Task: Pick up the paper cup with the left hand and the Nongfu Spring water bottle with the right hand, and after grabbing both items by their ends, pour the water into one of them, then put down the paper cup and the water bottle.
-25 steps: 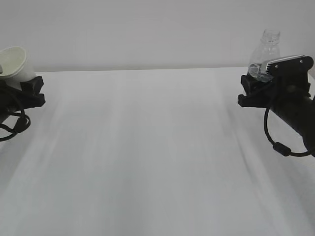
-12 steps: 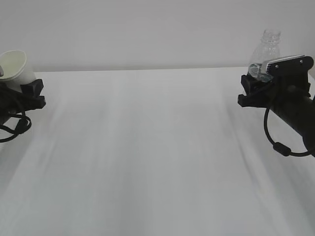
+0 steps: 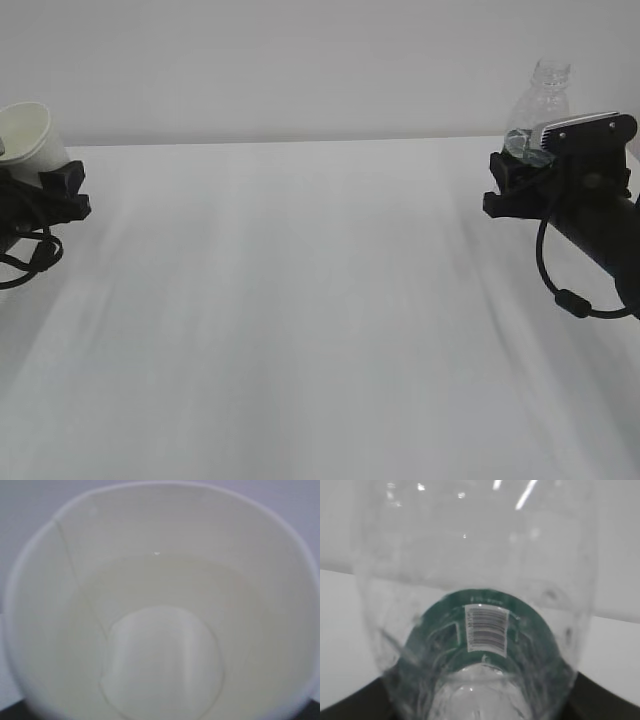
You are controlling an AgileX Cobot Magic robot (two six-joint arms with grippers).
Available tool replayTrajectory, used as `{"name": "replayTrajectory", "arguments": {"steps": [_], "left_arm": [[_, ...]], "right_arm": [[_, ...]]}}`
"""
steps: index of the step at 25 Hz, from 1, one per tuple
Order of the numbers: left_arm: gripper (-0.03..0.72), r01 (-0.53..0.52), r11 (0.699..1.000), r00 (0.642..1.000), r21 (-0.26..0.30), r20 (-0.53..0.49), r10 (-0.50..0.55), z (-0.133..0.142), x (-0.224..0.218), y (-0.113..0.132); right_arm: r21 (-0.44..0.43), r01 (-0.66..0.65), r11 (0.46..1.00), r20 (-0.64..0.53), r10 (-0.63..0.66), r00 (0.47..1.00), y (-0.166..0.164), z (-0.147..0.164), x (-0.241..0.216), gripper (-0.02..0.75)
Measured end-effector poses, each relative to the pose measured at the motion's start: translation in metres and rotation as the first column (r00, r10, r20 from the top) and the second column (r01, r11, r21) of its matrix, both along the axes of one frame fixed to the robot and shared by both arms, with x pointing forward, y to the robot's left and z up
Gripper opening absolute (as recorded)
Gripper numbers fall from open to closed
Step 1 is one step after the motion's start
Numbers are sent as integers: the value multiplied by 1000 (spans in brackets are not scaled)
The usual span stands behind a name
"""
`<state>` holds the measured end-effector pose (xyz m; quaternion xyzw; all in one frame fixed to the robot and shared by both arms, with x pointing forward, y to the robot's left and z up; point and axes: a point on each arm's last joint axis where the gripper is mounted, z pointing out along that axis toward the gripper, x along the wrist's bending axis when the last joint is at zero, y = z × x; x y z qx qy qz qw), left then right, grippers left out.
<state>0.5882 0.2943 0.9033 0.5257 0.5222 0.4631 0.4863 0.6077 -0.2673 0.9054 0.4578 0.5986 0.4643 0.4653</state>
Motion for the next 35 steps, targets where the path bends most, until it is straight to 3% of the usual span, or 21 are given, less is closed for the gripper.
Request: {"name": "replayTrajectory", "arguments": {"steps": [25, 35], "left_arm": [[435, 0, 1000, 999, 1, -34, 0, -11, 0, 0], [435, 0, 1000, 996, 2, -87, 0, -30, -1, 0]], "right_arm": [[8, -2, 1000, -1, 2, 1000, 0, 0, 0, 406], [8, -2, 1000, -1, 2, 1000, 0, 0, 0, 405]]}}
